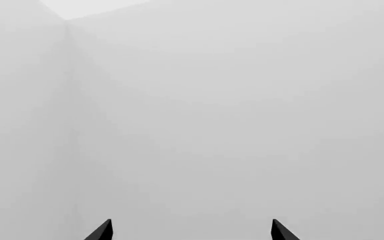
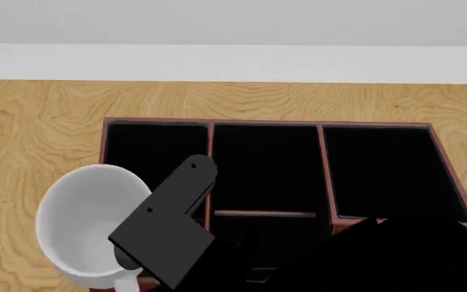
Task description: Pick up the white mug and place it to the right of the caddy.
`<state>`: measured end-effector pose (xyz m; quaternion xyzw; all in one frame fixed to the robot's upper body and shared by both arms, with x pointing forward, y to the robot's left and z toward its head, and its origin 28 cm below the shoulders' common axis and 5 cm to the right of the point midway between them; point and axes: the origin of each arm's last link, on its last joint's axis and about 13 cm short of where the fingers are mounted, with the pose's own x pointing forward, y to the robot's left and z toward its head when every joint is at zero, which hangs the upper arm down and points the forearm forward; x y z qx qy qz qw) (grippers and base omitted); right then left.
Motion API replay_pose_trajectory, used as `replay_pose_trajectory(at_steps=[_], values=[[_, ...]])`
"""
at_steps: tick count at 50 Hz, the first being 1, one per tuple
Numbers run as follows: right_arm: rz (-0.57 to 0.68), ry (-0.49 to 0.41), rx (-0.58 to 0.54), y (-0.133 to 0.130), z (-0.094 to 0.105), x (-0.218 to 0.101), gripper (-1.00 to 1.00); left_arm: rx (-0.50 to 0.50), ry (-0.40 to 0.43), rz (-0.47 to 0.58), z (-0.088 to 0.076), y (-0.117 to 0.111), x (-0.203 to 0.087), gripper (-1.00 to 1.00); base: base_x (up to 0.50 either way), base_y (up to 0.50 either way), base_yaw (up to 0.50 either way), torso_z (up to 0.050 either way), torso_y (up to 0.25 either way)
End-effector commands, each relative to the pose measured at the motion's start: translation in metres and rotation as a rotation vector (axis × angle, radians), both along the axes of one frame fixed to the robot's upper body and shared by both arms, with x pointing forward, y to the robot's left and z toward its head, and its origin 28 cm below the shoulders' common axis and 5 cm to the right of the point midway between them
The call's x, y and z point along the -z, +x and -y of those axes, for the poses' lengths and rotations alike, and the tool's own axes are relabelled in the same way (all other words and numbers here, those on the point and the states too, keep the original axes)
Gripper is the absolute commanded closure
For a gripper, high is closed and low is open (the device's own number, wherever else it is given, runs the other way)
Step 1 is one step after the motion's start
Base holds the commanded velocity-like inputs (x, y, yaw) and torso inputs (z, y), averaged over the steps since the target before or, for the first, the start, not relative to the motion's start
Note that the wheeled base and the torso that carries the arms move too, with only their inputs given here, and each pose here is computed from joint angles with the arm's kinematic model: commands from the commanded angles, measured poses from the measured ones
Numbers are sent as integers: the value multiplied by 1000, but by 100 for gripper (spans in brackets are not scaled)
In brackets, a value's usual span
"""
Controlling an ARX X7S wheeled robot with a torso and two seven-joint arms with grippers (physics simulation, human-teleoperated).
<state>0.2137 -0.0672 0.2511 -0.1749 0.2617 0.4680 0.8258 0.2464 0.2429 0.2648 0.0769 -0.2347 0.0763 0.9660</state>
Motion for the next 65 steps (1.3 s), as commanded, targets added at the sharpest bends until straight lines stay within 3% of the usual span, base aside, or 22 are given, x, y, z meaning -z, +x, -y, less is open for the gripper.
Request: replay_pose_trajectory(at_steps=[1, 65], values=[[34, 24, 63, 4, 7, -10, 100, 8, 5, -2, 3, 0, -1, -100, 0, 0, 0, 0, 0], [131, 65, 317, 33, 37, -58, 100, 33, 3, -9, 4, 5, 0, -100, 0, 0, 0, 0, 0]])
